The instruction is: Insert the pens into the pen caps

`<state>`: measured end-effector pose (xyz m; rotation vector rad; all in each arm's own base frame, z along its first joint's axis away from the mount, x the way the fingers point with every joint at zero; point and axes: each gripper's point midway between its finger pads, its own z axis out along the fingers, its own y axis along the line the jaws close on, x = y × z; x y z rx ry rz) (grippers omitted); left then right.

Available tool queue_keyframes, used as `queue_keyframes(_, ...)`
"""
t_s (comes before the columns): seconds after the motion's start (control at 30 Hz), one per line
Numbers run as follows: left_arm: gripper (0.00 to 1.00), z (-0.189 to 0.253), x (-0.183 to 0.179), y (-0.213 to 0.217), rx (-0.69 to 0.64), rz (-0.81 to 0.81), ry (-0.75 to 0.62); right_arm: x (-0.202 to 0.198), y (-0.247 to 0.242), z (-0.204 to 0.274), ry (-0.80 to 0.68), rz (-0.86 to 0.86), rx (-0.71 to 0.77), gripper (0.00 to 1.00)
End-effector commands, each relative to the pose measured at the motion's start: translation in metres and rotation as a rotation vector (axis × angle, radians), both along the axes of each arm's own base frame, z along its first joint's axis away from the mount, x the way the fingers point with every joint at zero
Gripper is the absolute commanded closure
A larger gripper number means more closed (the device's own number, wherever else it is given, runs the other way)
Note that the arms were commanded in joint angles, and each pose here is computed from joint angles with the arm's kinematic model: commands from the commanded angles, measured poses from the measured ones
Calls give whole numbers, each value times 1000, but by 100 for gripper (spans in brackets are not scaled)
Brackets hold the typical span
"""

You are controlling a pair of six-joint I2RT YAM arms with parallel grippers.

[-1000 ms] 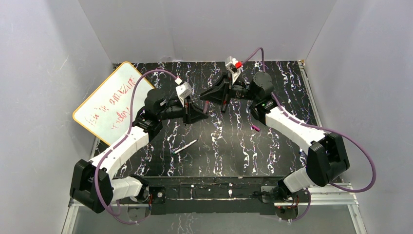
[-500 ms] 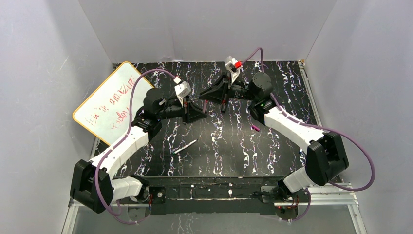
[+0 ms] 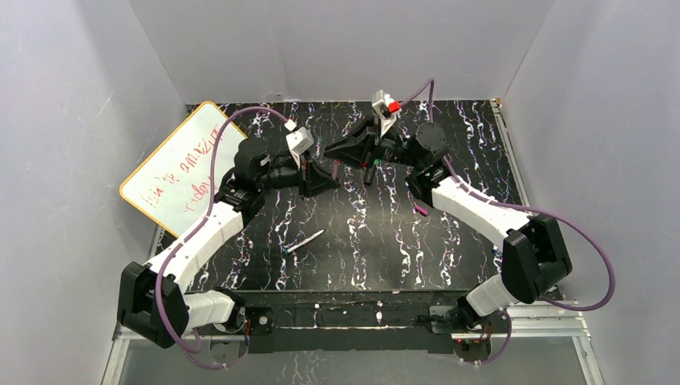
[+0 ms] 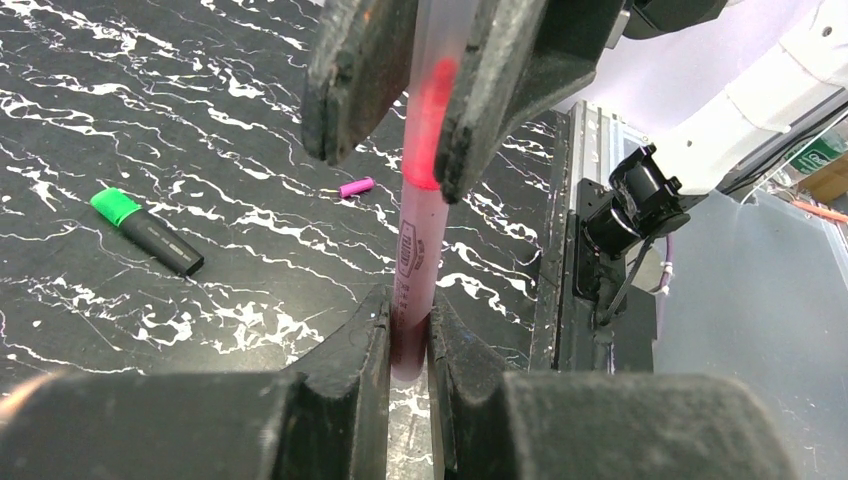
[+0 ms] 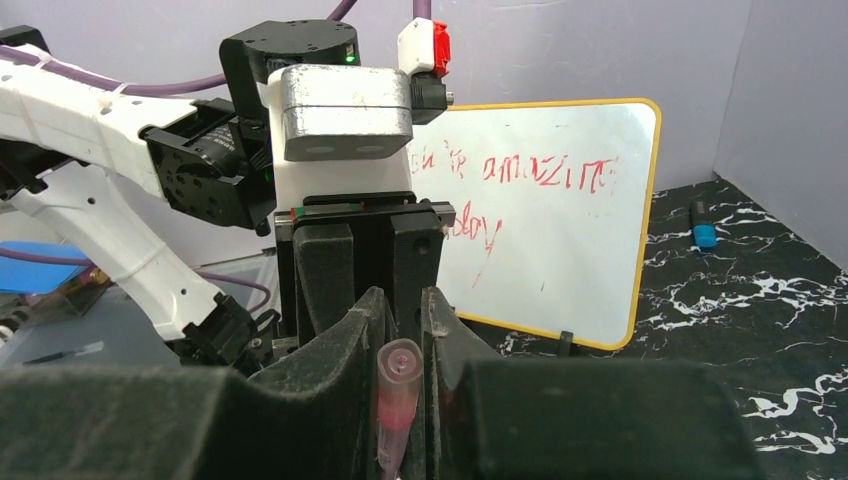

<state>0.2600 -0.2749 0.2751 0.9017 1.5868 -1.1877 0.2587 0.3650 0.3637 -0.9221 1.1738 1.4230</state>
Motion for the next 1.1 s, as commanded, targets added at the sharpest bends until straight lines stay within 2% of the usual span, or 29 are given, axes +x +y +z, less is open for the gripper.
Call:
queue_keyframes(0.0, 100, 76, 24, 11, -95, 92, -222, -35, 15, -54, 109, 160, -117, 88)
queue_keyframes(0.63, 100, 128, 23, 11, -149, 56, -334, -52, 29, -100, 211, 238, -163, 89)
queue_keyframes(1.07, 100, 142, 22, 15, -132, 73, -391, -60, 30, -119, 254, 257, -187, 91)
